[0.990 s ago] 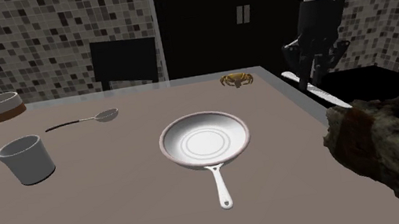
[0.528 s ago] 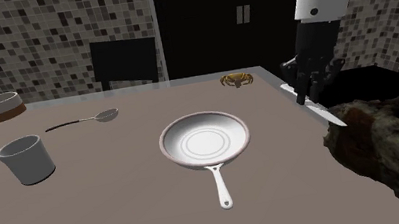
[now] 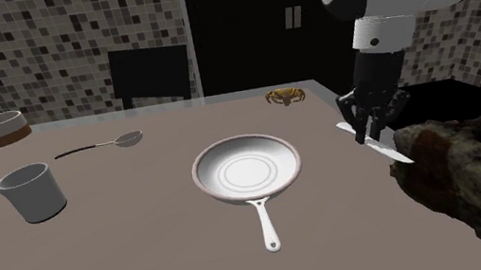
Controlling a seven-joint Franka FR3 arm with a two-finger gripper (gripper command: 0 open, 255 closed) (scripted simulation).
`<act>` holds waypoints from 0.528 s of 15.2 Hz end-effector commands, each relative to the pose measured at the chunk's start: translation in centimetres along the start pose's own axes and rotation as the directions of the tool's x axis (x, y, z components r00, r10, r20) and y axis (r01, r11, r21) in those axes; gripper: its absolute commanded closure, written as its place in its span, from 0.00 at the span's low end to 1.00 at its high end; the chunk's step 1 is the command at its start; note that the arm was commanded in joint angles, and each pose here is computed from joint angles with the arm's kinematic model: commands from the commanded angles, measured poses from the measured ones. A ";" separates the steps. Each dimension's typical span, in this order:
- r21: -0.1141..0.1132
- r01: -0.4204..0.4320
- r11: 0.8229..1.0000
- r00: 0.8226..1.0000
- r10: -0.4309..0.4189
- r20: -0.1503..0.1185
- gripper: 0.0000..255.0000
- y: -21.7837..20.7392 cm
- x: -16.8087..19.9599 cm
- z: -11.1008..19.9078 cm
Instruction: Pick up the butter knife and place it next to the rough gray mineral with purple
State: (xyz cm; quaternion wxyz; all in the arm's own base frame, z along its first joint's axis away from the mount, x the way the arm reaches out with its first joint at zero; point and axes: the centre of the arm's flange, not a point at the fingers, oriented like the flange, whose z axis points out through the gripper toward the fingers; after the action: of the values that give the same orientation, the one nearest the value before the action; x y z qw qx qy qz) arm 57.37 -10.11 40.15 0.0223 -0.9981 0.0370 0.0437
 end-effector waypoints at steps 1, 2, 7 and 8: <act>0.000 0.000 1.000 1.000 0.000 0.000 1.00 0.1 0.1 1.2; 0.000 0.000 1.000 1.000 0.000 0.000 1.00 0.1 0.2 1.7; 0.000 0.000 1.000 1.000 0.000 0.000 1.00 0.2 0.4 4.3; 0.000 0.000 1.000 1.000 0.000 0.000 1.00 0.2 0.5 4.9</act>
State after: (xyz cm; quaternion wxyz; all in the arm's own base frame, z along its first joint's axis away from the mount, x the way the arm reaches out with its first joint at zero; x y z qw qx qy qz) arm 57.35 -10.16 35.95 0.0222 -0.9981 0.0370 0.0437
